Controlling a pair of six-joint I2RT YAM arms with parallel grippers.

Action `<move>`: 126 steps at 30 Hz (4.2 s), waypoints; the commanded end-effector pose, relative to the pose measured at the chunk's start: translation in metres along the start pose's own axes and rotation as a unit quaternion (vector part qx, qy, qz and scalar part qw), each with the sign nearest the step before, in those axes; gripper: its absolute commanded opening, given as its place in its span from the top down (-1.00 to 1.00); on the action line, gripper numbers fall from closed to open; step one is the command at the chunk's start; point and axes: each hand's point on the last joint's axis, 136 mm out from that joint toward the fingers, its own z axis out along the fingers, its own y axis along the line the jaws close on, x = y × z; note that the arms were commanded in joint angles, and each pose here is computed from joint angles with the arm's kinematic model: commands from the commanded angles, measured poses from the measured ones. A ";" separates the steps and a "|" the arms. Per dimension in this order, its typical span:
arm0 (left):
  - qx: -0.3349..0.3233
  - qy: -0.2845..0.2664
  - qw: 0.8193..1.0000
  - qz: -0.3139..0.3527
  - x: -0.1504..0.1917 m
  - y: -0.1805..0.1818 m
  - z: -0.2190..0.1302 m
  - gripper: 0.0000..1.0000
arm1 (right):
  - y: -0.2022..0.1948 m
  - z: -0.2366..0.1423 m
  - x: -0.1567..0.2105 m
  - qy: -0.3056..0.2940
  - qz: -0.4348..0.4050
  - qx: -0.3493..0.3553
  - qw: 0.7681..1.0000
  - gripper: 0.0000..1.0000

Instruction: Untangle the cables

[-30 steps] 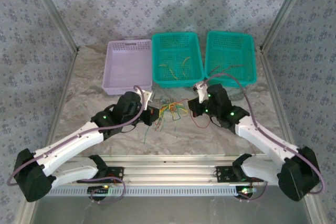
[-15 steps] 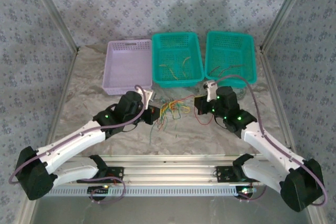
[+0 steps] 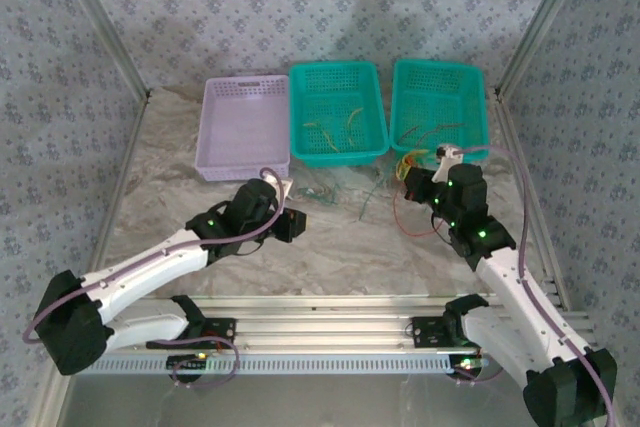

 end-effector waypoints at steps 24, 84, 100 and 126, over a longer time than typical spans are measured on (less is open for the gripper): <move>0.141 0.005 0.990 0.024 -0.008 -0.069 0.097 -0.81 | 0.090 -0.036 -0.021 0.013 -0.040 -0.137 0.990 1.00; 0.204 -0.095 0.973 0.042 -0.022 -0.087 0.085 -0.17 | 0.150 -0.092 -0.090 -0.084 0.087 -0.231 0.965 1.00; 0.191 -0.101 0.975 0.045 -0.025 -0.083 0.085 0.53 | 0.154 -0.095 -0.090 -0.080 0.105 -0.248 0.960 1.00; 0.029 -0.248 0.968 -0.036 -0.064 0.001 -0.133 1.00 | -0.025 -0.012 0.020 0.020 0.123 0.086 0.988 1.00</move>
